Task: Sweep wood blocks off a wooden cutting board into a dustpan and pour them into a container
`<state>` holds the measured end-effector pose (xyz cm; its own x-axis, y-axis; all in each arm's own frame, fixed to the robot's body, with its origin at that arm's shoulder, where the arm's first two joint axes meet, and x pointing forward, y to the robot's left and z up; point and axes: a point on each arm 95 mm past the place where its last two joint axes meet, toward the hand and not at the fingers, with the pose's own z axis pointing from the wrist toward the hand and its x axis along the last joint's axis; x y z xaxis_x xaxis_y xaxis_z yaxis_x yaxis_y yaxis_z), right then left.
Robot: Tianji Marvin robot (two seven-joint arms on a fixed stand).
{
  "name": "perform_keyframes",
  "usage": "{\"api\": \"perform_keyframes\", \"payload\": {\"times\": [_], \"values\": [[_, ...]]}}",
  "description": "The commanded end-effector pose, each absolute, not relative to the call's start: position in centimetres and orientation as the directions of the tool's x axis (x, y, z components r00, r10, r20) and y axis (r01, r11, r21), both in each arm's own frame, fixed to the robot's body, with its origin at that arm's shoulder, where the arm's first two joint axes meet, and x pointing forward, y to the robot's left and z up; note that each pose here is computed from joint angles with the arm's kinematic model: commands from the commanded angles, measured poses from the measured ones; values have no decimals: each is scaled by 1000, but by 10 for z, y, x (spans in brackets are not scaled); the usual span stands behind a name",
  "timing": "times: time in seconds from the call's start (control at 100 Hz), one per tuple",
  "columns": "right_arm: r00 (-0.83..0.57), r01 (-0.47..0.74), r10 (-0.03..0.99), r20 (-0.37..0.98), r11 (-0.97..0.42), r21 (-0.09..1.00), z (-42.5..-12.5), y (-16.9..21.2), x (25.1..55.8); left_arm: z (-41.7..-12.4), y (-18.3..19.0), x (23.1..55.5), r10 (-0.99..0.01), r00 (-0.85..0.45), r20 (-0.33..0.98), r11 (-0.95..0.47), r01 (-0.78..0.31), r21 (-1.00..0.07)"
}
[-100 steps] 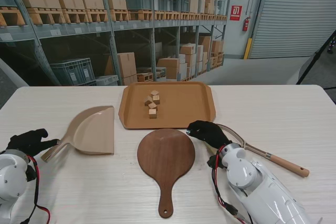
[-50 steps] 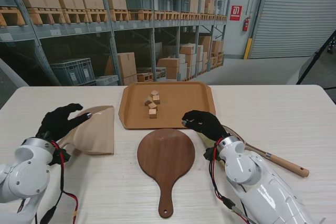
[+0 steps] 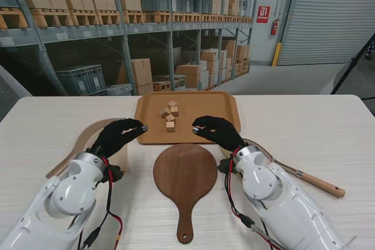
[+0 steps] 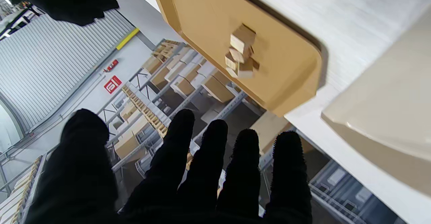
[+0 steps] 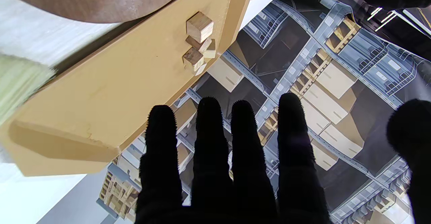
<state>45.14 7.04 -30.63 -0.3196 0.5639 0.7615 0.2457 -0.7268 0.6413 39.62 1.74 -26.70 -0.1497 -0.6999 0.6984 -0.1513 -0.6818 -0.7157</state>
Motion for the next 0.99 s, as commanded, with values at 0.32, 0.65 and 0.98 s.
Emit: {"api": "perform_keyframes", "payload": {"times": [0.32, 0.65, 0.98], "values": [[-269, 319, 555, 787, -719, 617, -330, 71, 441, -312, -16, 381, -621, -106, 777, -709, -348, -614], [-266, 314, 547, 794, -729, 608, -327, 69, 442, -317, -13, 376, -612, -56, 789, -734, -331, -593], [-270, 316, 544, 795, -730, 606, -325, 69, 442, -319, -8, 376, -613, -40, 789, -741, -315, -592]]}}
